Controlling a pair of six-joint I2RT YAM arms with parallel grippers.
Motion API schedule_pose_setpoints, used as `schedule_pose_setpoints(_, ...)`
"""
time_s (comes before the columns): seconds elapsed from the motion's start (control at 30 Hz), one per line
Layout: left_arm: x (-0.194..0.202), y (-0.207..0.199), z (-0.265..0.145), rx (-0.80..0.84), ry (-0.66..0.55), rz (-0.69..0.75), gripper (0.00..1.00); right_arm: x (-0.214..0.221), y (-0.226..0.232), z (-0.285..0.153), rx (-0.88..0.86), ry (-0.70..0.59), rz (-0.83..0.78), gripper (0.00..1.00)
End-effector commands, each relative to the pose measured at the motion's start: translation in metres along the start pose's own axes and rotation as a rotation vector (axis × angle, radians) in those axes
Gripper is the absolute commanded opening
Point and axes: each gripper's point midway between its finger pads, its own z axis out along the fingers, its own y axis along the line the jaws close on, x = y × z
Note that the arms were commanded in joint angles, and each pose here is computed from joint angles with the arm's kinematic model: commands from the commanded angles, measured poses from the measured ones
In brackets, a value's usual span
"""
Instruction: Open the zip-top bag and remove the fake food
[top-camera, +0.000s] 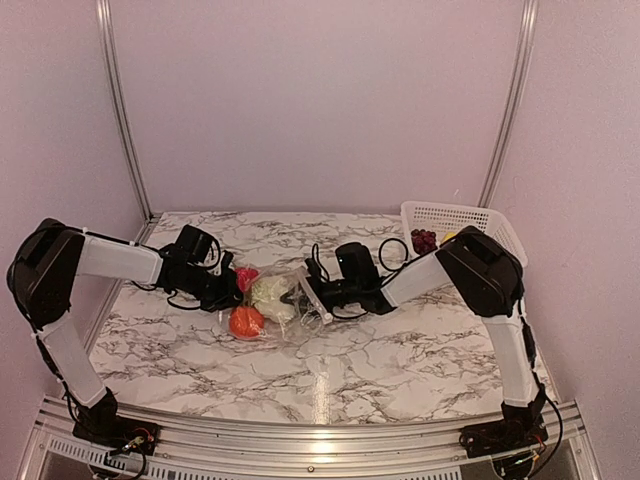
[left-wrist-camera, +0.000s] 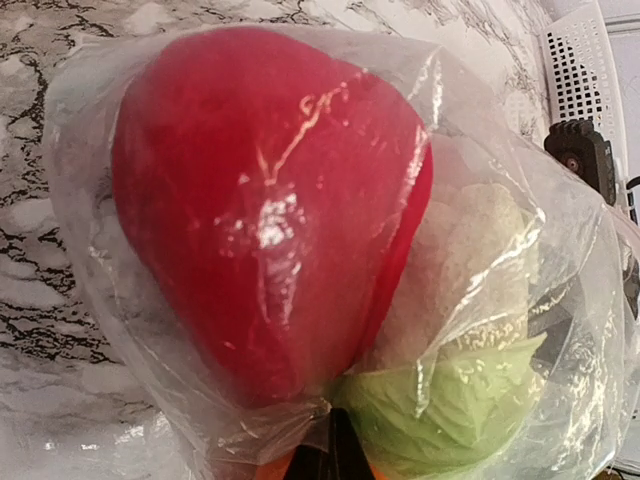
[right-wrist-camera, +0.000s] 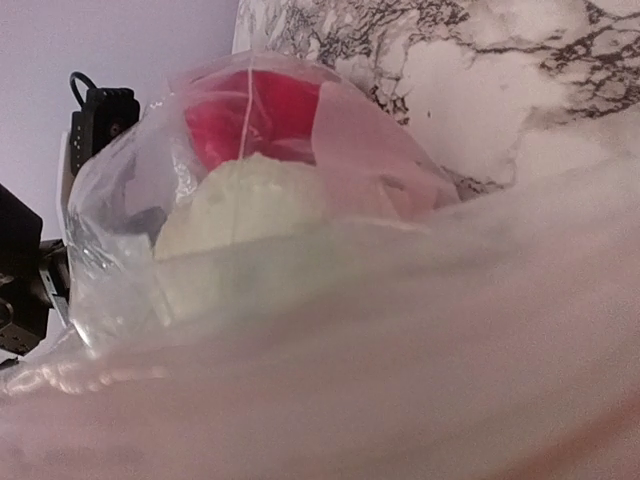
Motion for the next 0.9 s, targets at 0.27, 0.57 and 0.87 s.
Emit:
schedule_pose_setpoints(0.27,-0.022,0.026,-0.028,-0.085,-0.096,-0.049,0.00,0.001,0.031,-0.055,0.007,-0.062,-0.077,0.09)
schedule_pose_setpoints(0.57,-0.033,0.048,-0.043,-0.165,-0.144,-0.081,0.00,0.018,0.011,-0.095,0.109,-0.045,-0.088,0.06)
schedule_pose_setpoints(0.87,-0.036,0.062,-0.049,-0.196,-0.150,-0.105,0.00,0.042,-0.002,-0.123,0.188,0.001,-0.120,0.05)
